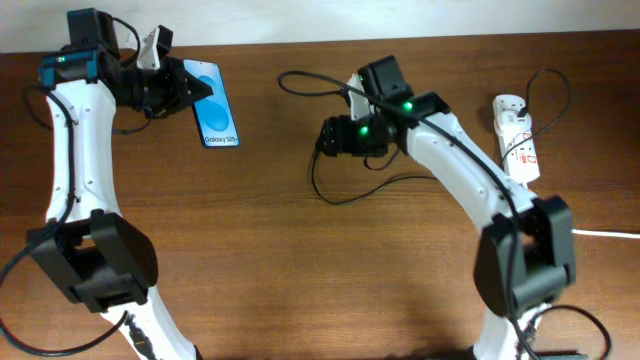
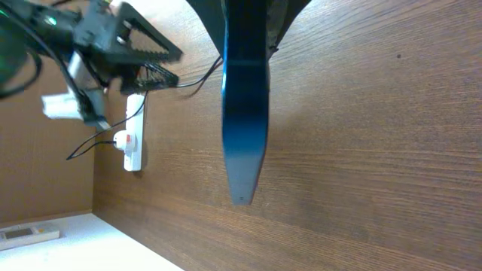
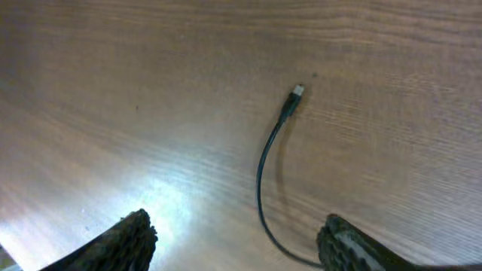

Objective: Plug charger to phone and switch on socket

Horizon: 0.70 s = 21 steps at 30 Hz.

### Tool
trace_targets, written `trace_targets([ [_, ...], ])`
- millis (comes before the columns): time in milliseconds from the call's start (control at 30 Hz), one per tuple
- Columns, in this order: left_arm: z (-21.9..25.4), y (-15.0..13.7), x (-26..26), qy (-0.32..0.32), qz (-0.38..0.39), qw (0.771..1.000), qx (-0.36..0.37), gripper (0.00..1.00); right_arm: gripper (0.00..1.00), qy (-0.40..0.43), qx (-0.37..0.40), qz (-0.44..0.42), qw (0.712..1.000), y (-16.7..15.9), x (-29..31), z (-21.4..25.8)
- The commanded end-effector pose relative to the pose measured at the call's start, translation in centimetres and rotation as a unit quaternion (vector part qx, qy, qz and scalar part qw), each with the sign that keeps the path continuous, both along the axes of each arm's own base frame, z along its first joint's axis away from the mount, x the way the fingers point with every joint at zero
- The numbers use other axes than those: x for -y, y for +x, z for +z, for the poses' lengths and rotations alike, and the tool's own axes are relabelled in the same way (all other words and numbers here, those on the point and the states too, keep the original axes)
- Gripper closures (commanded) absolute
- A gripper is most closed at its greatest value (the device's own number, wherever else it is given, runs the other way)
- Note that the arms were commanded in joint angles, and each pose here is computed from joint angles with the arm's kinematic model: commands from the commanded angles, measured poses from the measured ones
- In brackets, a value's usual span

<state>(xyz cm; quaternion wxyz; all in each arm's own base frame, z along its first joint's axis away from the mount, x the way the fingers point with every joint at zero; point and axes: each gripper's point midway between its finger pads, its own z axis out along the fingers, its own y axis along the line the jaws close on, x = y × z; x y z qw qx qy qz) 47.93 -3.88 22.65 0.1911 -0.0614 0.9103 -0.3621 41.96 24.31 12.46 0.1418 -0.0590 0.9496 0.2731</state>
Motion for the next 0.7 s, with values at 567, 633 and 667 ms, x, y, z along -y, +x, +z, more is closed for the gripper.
trace_targets([
  [567, 0.7, -0.2, 0.7, -0.009, -0.006, 1.000, 0.004, 1.00, 0.80, -0.006, -0.104, -0.118, 0.988, 2.2, -3.8, -12.9],
  [633, 0.7, -0.2, 0.7, -0.009, -0.007, 1.000, 0.004, 1.00, 0.81, -0.008, -0.106, -0.120, 0.987, 2.1, -3.7, -13.1],
  [667, 0.7, -0.2, 0.7, -0.009, -0.006, 1.000, 0.004, 1.00, 0.81, -0.012, -0.106, -0.122, 0.987, 2.1, -3.5, -13.3],
])
